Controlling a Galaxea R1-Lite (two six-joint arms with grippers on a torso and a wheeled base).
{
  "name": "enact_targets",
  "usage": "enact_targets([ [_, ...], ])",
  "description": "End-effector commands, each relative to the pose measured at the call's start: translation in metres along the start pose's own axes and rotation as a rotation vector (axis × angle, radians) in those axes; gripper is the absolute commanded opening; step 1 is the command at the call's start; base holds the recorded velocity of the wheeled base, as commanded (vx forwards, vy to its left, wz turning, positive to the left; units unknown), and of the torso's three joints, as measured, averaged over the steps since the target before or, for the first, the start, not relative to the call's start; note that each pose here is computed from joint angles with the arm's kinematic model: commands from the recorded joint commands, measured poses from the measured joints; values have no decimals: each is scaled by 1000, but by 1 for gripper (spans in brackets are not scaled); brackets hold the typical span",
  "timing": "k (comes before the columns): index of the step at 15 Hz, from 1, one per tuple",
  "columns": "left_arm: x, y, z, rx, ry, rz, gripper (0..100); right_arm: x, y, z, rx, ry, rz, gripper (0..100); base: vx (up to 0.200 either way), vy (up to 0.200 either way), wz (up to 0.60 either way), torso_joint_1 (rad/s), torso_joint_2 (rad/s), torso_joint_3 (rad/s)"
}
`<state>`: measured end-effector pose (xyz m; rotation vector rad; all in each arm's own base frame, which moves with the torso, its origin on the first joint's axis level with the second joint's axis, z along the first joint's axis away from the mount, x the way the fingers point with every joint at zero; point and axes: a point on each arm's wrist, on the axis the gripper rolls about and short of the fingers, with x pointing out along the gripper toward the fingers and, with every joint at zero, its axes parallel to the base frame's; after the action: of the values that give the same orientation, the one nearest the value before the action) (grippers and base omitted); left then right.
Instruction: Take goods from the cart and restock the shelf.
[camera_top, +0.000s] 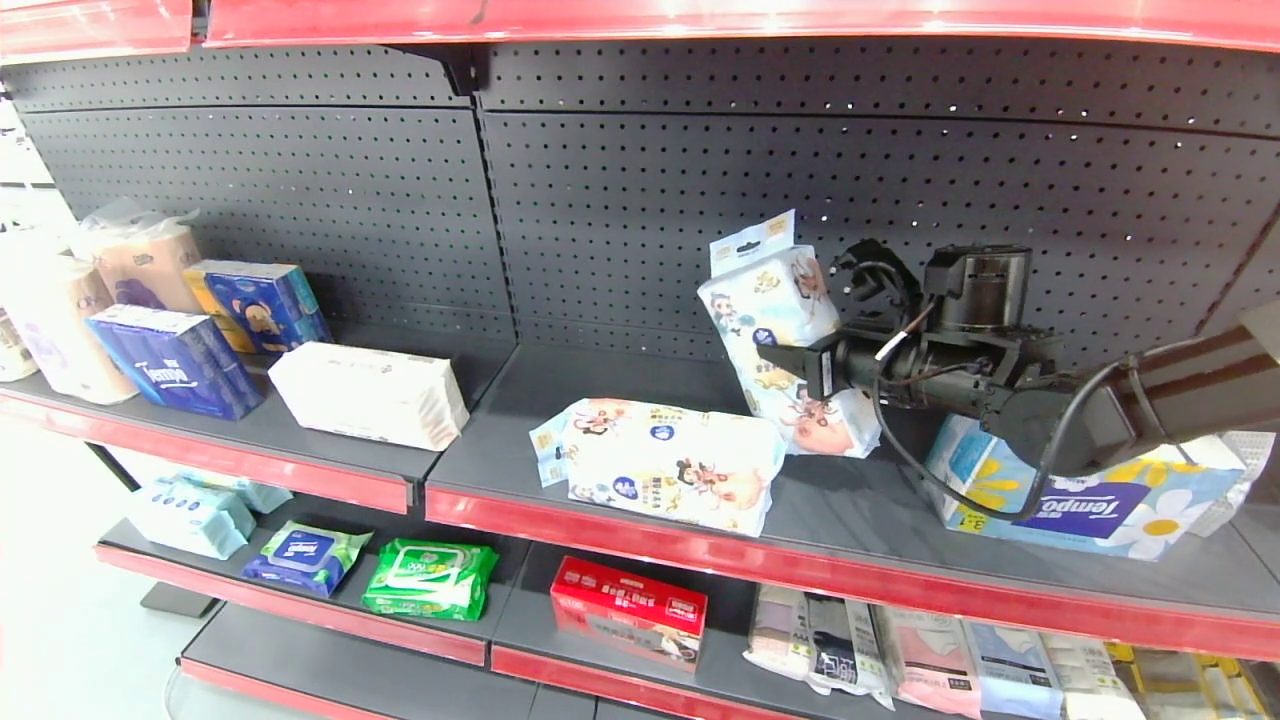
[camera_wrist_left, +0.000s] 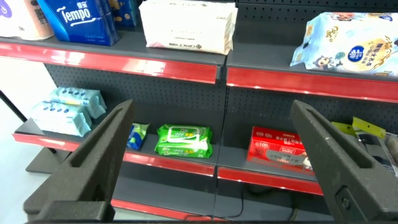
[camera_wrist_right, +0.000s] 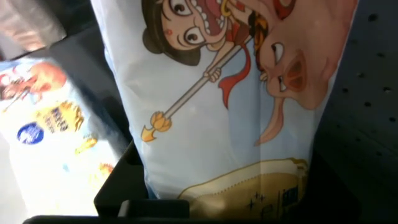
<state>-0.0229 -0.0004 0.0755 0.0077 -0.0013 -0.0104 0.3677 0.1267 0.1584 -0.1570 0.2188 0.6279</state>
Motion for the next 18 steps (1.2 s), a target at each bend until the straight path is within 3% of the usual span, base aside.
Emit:
enact_targets([
  [1, 0, 0, 0, 0, 1, 0, 100, 0, -16, 3, -9, 16, 27, 0, 0, 0, 0, 0, 0, 0],
  [8, 0, 0, 0, 0, 1, 0, 100, 22, -25, 5, -28, 150, 68, 0, 0, 0, 0, 0, 0, 0],
  [12, 0, 0, 0, 0, 1, 0, 100, 35, -17, 10, -112, 135, 94, 0, 0, 0, 0, 0, 0, 0],
  [18, 0, 0, 0, 0, 1, 0, 100, 42, -15, 18, -203, 181, 101, 0, 0, 0, 0, 0, 0, 0],
])
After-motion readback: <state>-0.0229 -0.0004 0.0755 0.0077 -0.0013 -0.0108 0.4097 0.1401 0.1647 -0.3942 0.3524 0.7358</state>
